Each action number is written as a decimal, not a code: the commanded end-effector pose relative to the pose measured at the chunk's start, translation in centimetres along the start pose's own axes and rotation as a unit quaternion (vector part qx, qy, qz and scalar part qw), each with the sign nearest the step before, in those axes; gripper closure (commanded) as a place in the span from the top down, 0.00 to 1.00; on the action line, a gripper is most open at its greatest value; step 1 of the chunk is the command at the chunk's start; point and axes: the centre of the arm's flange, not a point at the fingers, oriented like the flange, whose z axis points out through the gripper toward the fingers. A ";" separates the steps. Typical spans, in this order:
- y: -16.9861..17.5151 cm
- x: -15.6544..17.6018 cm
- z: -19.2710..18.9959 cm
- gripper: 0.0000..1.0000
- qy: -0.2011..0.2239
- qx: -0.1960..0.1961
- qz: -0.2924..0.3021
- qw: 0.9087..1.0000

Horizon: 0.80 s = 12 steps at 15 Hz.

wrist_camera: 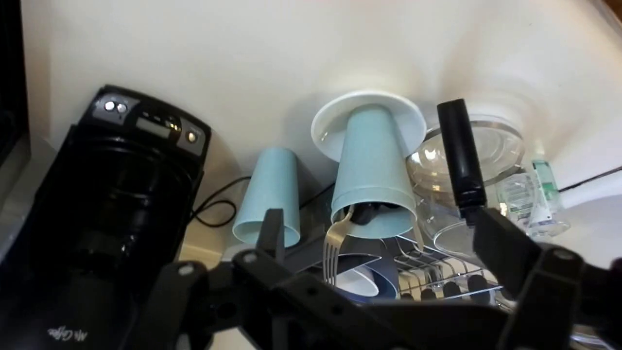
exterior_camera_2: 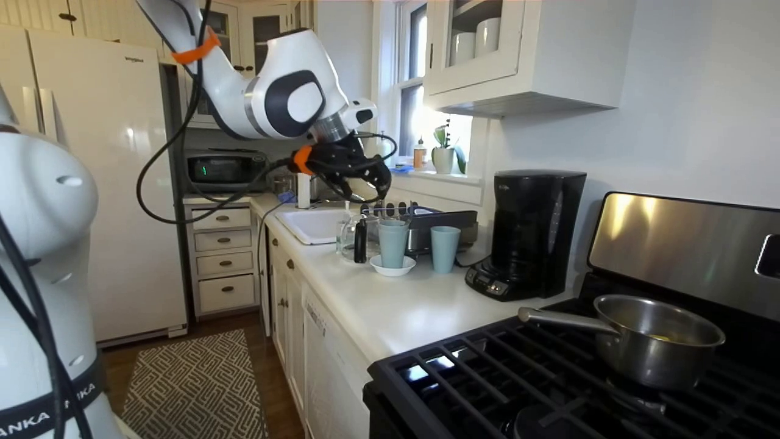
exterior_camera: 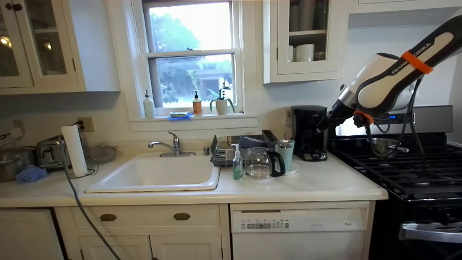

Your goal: Take the fork out of the cup

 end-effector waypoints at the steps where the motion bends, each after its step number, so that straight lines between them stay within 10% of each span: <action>1: 1.5 1.2 5.3 1.00 0.073 0.032 -0.061 0.995; 6: -3.7 0.9 3.5 1.00 0.078 0.021 -0.068 0.994; 12: -2.0 1.0 4.7 1.00 0.116 0.053 -0.063 0.990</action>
